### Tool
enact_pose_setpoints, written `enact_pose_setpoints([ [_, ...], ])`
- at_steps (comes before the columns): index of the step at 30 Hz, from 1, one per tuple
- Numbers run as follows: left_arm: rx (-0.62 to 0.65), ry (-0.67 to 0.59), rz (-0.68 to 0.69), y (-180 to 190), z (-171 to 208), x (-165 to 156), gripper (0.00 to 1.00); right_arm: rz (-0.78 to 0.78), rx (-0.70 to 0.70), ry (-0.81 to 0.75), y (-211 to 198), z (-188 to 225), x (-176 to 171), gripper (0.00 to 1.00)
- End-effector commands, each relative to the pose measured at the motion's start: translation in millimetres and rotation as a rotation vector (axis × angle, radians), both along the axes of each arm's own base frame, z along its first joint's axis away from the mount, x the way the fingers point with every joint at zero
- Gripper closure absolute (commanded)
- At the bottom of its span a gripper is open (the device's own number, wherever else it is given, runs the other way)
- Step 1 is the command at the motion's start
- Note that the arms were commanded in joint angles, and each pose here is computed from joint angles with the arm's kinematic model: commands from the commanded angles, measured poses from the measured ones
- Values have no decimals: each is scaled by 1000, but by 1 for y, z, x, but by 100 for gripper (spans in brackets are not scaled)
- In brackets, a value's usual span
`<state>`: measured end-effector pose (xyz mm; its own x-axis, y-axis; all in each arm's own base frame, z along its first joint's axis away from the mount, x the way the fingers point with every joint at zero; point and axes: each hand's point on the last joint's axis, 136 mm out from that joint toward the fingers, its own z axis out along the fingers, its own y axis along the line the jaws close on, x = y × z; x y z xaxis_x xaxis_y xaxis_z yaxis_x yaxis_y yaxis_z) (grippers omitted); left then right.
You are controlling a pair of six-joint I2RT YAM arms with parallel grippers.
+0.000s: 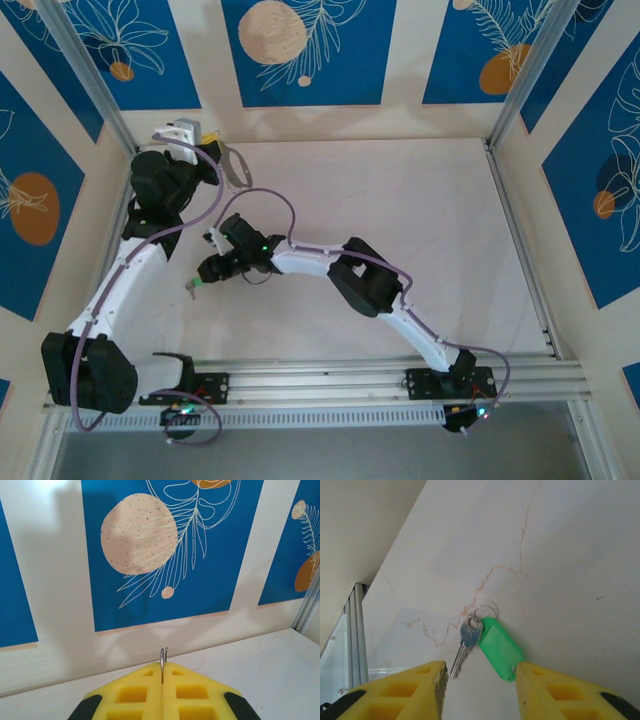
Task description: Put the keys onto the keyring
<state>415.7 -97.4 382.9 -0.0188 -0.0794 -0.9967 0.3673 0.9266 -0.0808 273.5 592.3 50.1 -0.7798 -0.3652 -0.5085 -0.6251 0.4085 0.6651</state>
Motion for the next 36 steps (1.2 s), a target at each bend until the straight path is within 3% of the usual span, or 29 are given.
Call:
enact_pose_setpoints([
  [1, -27, -64, -5, 6, 24, -9, 100, 18, -23, 26, 2, -8, -5, 58],
  [16, -40, -68, -18, 7, 27, -8, 100, 26, -57, 48, 6, -23, -8, 60],
  [26, -46, -64, -20, 7, 25, -7, 100, 7, -142, -5, 3, -30, -7, 61],
  [36, -56, -63, -32, 5, 25, -6, 100, -35, -254, -153, -1, -34, 0, 60],
])
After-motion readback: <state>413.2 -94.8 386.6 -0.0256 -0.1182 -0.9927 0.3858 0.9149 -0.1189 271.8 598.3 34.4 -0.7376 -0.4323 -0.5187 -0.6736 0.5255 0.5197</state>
